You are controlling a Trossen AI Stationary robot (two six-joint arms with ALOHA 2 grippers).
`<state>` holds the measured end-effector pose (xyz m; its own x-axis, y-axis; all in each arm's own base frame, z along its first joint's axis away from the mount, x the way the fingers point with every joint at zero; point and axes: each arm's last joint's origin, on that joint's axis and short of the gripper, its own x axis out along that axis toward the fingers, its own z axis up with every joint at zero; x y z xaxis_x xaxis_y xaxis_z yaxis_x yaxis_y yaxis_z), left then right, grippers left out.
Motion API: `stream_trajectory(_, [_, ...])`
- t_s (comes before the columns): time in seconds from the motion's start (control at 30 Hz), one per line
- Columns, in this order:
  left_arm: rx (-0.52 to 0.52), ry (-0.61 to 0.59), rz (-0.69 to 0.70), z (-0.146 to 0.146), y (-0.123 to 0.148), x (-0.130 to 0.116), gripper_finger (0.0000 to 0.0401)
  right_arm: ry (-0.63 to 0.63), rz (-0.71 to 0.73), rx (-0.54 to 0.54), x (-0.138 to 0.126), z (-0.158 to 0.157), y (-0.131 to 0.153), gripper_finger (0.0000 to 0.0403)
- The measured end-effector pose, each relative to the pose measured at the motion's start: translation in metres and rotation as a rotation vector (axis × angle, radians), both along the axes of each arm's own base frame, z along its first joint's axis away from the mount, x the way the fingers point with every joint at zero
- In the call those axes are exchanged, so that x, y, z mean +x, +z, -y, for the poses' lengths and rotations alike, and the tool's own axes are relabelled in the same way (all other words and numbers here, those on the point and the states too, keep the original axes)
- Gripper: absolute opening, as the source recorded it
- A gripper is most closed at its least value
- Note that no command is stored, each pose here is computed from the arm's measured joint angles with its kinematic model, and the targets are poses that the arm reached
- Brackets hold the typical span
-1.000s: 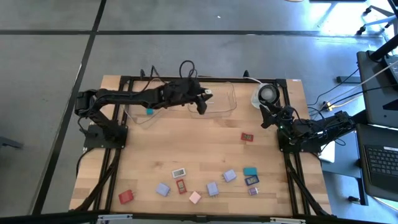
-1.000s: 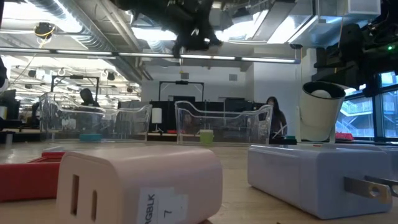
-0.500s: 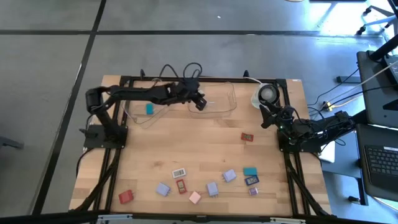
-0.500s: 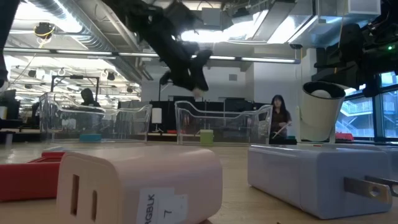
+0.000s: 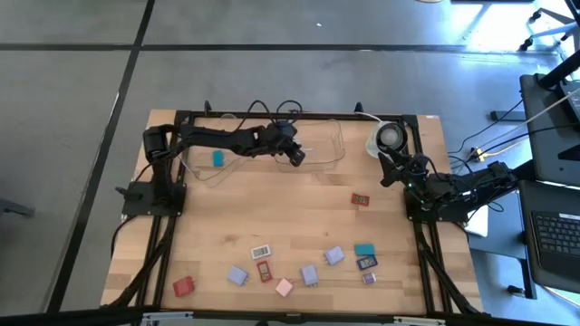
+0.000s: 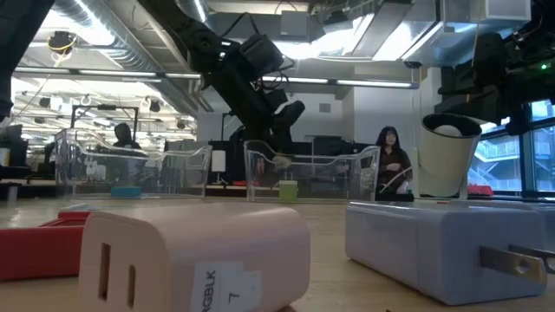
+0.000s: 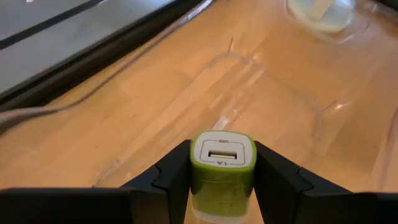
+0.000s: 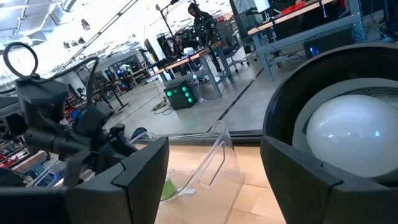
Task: Pick & Place Office items
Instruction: Put the green charger adapter into the right transparent bin, then put the red charger adapter into the right transparent bin
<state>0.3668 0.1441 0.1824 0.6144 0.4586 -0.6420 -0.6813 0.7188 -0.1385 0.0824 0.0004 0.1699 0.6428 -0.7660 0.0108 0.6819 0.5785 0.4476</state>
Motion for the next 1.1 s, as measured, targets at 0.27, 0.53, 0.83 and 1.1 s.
stream_trajectory(0.27, [0.01, -0.015, -0.02, 0.0001, -0.0022, 0.0001, 0.0141, 0.0, -0.001, 0.0, 0.0, 0.0, -0.0001, 0.0258])
stream_trajectory(0.53, [0.056, -0.063, -0.054, 0.0002, -0.0022, 0.0001, 0.0142, -0.001, 0.0, 0.0, 0.0, 0.0, -0.0001, 0.0258])
stream_trajectory(0.83, [0.087, -0.099, -0.078, 0.0012, -0.0023, 0.0005, 0.0162, -0.003, 0.0, 0.0, 0.0, 0.0001, -0.0001, 0.0258])
stream_trajectory(1.1, [0.087, -0.107, -0.074, 0.0014, -0.0014, 0.0006, 0.0192, -0.002, -0.001, 0.0, 0.0, 0.0, -0.0001, 0.0258])
